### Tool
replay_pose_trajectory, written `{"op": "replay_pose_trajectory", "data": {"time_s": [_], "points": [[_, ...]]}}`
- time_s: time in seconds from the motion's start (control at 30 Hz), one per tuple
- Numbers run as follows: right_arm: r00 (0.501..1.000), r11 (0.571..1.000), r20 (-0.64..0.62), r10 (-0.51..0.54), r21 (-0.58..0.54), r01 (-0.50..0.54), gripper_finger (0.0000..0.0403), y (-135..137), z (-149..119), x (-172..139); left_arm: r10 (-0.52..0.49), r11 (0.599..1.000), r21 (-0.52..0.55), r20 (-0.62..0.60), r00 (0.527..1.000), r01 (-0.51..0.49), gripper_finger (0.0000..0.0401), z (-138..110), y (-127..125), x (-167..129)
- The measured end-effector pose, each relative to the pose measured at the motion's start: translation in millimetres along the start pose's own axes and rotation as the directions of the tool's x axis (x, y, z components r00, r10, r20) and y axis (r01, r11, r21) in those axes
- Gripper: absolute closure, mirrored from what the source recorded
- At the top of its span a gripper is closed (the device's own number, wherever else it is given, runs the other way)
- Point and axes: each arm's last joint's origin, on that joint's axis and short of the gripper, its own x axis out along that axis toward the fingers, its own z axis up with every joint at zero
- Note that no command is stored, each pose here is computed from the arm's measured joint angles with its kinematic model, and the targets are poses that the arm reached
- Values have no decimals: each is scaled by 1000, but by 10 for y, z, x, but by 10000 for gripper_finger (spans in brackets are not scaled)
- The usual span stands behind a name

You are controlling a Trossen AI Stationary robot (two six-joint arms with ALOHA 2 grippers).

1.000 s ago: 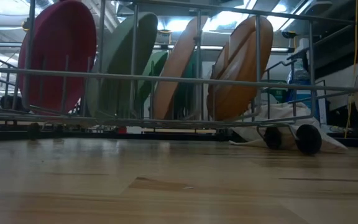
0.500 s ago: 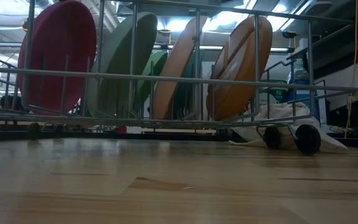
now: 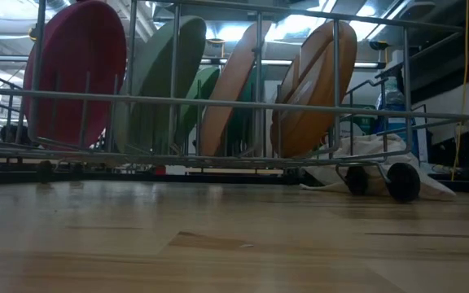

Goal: Sort dishes
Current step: Put the blue plate in the dish rack

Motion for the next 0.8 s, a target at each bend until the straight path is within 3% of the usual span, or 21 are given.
{"op": "replay_pose_trajectory", "data": {"time_s": [0.57, 0.8], "points": [[988, 986, 9, 154, 63, -154, 391, -346, -204, -453, 0, 1000, -10, 0, 1000, 0, 217, 0, 0, 0], [942, 945, 147, 302, 84, -316, 391, -404, -239, -638, 0, 1000, -10, 0, 1000, 0, 217, 0, 0, 0]]}}
